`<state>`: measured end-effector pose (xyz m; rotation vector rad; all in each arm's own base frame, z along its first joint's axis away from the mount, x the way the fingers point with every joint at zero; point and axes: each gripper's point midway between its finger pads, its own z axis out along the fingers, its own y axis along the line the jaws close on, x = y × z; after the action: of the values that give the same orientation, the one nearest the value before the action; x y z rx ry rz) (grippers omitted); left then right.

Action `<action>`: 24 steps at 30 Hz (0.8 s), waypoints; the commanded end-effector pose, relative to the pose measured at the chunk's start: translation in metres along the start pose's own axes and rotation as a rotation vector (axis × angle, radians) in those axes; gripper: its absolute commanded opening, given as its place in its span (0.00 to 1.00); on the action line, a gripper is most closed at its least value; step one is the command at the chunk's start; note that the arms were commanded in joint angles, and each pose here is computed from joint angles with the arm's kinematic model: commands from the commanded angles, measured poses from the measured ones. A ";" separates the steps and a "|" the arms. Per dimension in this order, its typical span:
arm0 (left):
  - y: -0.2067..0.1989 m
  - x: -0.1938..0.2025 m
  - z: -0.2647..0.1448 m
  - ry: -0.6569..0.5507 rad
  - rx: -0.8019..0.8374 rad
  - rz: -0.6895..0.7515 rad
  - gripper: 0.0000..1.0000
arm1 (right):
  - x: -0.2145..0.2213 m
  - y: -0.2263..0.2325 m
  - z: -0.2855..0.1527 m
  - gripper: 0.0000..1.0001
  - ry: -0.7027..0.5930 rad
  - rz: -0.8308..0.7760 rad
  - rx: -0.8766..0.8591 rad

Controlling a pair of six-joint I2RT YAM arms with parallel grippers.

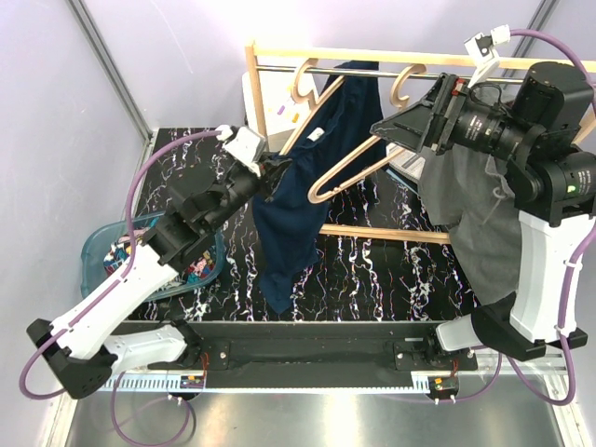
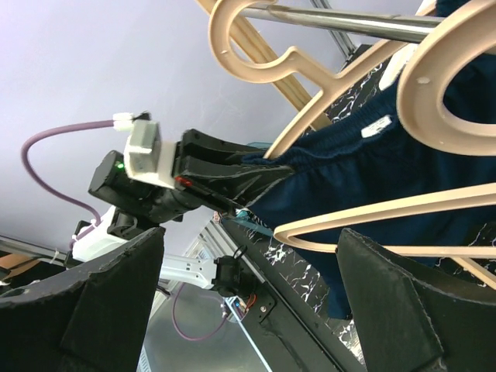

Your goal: Remove the shorts from the hanger

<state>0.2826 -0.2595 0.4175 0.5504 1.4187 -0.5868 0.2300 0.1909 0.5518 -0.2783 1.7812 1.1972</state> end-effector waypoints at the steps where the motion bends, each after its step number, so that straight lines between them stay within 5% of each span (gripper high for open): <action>1: 0.011 -0.121 -0.039 -0.402 -0.051 0.115 0.00 | -0.003 0.011 -0.002 1.00 0.001 -0.036 -0.049; 16: 0.006 -0.125 -0.071 -0.412 -0.018 0.262 0.00 | 0.021 0.006 0.018 1.00 0.096 -0.047 -0.035; 24: -0.004 -0.127 -0.058 -0.322 0.066 0.525 0.00 | 0.034 0.003 0.031 1.00 0.138 -0.036 -0.023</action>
<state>0.2554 -0.2274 0.4306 0.8178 1.2773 -0.3522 0.2237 0.2276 0.5229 -0.4054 1.8928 1.2378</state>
